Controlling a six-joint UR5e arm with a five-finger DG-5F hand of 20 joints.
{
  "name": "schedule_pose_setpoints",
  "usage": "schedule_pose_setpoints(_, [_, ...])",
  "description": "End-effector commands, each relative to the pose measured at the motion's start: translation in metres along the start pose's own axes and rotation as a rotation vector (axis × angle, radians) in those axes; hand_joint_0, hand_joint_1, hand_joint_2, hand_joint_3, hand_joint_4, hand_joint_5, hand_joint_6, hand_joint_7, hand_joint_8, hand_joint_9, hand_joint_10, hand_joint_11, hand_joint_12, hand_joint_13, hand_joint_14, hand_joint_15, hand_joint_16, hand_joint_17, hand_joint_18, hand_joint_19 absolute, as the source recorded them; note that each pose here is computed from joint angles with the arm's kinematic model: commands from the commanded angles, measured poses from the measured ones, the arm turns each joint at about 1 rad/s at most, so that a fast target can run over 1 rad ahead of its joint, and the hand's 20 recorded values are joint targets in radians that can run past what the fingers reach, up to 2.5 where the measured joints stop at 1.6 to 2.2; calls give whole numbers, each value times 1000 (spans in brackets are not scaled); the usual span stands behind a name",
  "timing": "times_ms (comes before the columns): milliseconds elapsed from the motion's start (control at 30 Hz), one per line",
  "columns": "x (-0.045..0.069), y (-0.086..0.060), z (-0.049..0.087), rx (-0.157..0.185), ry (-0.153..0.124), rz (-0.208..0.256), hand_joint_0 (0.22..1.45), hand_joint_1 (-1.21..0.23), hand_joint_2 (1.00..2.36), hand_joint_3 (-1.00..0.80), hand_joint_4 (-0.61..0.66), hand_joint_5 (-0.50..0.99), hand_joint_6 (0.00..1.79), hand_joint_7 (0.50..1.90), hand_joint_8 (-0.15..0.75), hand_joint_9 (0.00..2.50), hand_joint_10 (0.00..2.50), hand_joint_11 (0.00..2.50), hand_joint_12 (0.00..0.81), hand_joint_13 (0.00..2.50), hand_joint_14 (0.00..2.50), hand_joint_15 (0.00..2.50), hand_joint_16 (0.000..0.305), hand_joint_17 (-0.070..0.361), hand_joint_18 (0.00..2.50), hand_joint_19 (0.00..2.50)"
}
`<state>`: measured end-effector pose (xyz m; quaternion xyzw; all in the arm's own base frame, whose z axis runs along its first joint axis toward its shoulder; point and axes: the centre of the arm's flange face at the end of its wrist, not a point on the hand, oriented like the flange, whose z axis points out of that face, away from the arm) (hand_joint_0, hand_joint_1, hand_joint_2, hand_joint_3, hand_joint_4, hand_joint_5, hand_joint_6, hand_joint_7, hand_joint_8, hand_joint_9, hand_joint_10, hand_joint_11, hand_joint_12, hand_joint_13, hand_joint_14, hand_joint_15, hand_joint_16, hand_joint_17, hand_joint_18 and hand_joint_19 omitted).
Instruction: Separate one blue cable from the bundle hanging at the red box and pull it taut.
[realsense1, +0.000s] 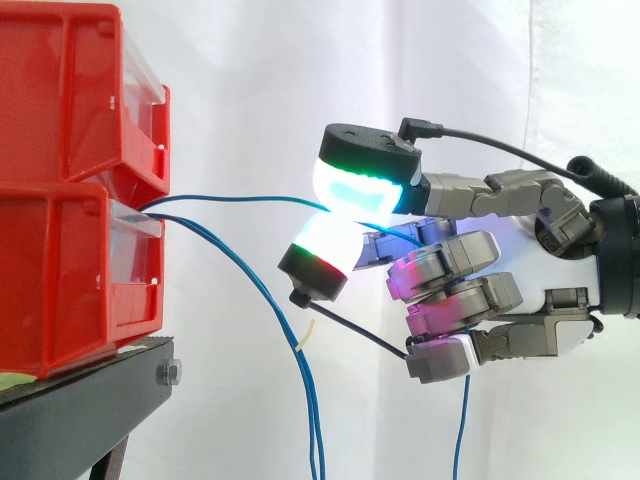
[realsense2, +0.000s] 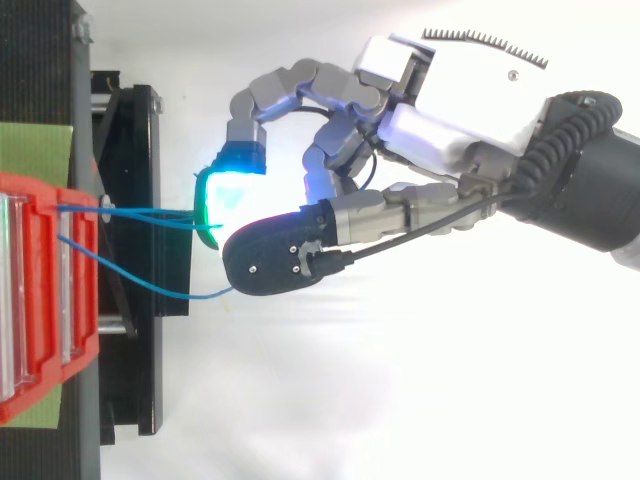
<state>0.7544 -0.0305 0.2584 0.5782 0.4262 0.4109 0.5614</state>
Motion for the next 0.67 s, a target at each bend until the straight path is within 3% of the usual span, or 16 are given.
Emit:
schedule_pose_setpoints(0, [0, 0, 0, 0, 0, 1, 656, -808, 1016, -45, -2, -111, 956, 1220, 295, 1231, 973, 1473, 301, 1343, 1216, 1595, 53, 119, 1212, 1142])
schedule_pose_setpoints(633, [0, 0, 0, 0, 1, 1, 657, -808, 1016, -47, 0, -111, 956, 1226, 291, 1234, 973, 1463, 304, 1345, 1226, 1579, 53, 120, 1210, 1139])
